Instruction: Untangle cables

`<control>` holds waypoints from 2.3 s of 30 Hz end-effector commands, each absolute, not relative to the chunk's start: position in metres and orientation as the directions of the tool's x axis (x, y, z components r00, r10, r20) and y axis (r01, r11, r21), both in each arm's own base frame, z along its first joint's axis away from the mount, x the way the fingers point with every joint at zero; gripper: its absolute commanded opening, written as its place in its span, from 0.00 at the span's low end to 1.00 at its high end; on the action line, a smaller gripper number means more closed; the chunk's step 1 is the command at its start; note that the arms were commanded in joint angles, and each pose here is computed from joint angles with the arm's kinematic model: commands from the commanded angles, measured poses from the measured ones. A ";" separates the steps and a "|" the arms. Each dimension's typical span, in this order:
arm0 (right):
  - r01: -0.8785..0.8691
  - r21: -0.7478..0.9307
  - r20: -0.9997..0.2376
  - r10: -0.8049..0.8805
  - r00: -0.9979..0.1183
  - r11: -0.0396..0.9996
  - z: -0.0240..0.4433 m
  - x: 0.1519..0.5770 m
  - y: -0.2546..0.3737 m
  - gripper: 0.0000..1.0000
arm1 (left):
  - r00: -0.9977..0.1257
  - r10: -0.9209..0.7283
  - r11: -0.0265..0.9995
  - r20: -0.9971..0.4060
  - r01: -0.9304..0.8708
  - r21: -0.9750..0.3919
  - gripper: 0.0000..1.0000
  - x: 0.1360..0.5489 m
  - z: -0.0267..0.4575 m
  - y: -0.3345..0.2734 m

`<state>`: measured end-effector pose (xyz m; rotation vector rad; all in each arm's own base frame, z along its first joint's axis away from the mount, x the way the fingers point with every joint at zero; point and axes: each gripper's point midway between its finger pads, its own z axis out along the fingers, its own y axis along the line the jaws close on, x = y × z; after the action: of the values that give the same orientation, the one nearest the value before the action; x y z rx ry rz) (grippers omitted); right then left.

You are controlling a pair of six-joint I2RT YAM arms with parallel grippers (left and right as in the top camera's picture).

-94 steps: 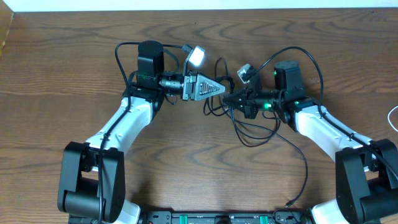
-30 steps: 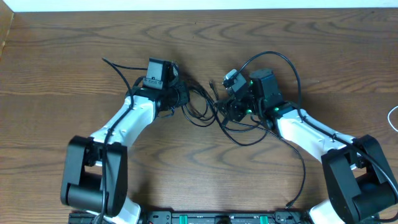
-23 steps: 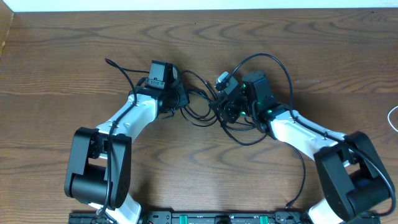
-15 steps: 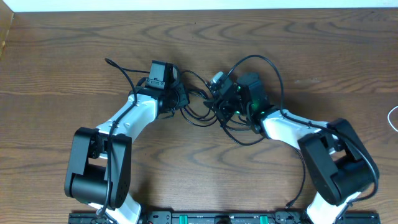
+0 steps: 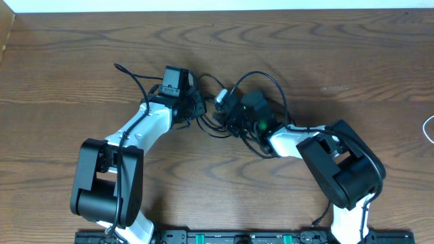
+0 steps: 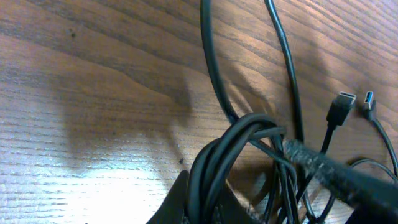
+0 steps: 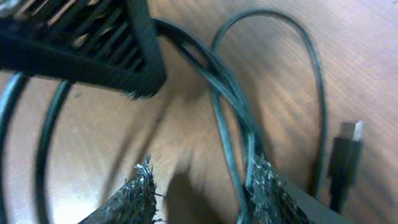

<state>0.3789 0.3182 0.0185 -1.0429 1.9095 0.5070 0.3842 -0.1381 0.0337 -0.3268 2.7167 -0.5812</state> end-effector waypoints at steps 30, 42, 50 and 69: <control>-0.779 0.093 -0.943 -0.195 -0.268 0.621 0.235 0.360 0.212 0.01 | -0.915 -0.284 0.896 -0.286 -0.147 -0.420 0.08 0.387 0.032 -0.138; -0.583 0.123 -0.957 -0.060 -0.284 0.803 0.292 0.344 0.122 0.12 | -0.919 -0.280 0.888 -0.279 -0.137 -0.439 0.08 0.386 0.033 -0.142; -0.675 0.355 -0.834 -0.108 -0.542 0.646 0.201 0.349 0.208 0.39 | -0.920 -0.279 0.887 -0.275 -0.137 -0.441 0.08 0.386 0.033 -0.143; -0.164 0.884 -0.350 0.389 -0.852 0.438 0.074 0.406 0.308 0.44 | -0.928 -0.277 0.890 -0.251 -0.149 -0.431 0.08 0.380 0.030 -0.141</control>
<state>0.4081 0.2996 0.0959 0.0263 2.1140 1.3863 0.3779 -0.1399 0.0310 -0.3257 2.7453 -0.5805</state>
